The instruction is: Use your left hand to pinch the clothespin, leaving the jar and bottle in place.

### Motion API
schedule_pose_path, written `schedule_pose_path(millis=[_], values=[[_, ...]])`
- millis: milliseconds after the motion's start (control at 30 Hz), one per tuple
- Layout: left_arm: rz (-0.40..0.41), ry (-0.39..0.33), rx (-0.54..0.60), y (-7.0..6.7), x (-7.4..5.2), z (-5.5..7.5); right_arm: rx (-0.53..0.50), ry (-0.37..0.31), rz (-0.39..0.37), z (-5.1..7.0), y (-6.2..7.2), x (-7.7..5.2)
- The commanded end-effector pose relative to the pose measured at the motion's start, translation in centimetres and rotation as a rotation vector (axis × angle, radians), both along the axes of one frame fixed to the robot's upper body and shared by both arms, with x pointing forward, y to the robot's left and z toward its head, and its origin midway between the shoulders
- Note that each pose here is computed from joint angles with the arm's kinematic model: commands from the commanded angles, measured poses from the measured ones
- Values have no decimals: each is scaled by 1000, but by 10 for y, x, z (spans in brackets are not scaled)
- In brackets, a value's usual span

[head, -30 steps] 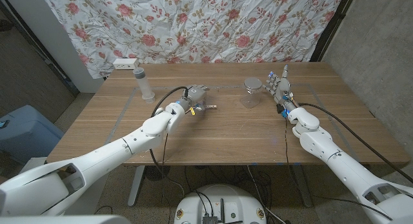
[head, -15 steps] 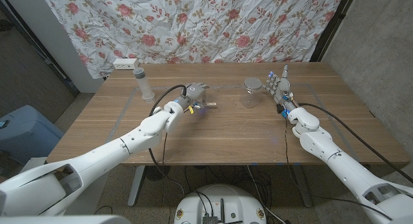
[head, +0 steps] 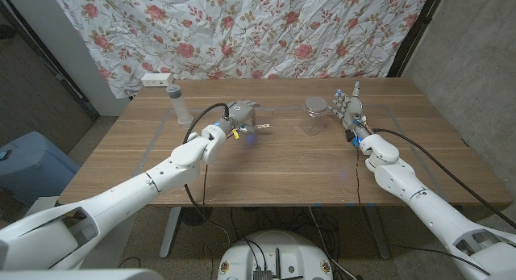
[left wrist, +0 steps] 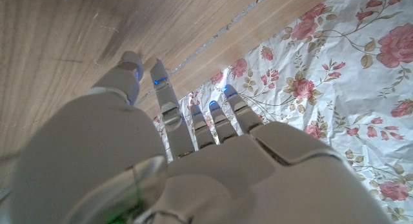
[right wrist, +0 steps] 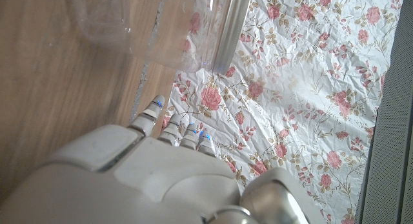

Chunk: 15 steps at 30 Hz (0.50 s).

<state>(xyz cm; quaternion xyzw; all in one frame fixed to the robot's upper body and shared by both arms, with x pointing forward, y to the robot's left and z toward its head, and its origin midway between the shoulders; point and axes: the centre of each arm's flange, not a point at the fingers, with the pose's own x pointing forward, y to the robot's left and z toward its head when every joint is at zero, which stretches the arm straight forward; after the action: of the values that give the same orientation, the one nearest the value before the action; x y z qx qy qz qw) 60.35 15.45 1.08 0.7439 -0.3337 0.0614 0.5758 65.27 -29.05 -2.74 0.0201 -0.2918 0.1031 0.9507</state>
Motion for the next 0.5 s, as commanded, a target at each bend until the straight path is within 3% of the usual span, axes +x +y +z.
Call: schedule_pose_path(millis=[33, 500], values=[[-47, 21, -77, 11, -1, 1, 2, 0, -3, 0, 0, 0], [-75, 27, -147, 18, 3, 0, 2, 0, -3, 0, 0, 0]])
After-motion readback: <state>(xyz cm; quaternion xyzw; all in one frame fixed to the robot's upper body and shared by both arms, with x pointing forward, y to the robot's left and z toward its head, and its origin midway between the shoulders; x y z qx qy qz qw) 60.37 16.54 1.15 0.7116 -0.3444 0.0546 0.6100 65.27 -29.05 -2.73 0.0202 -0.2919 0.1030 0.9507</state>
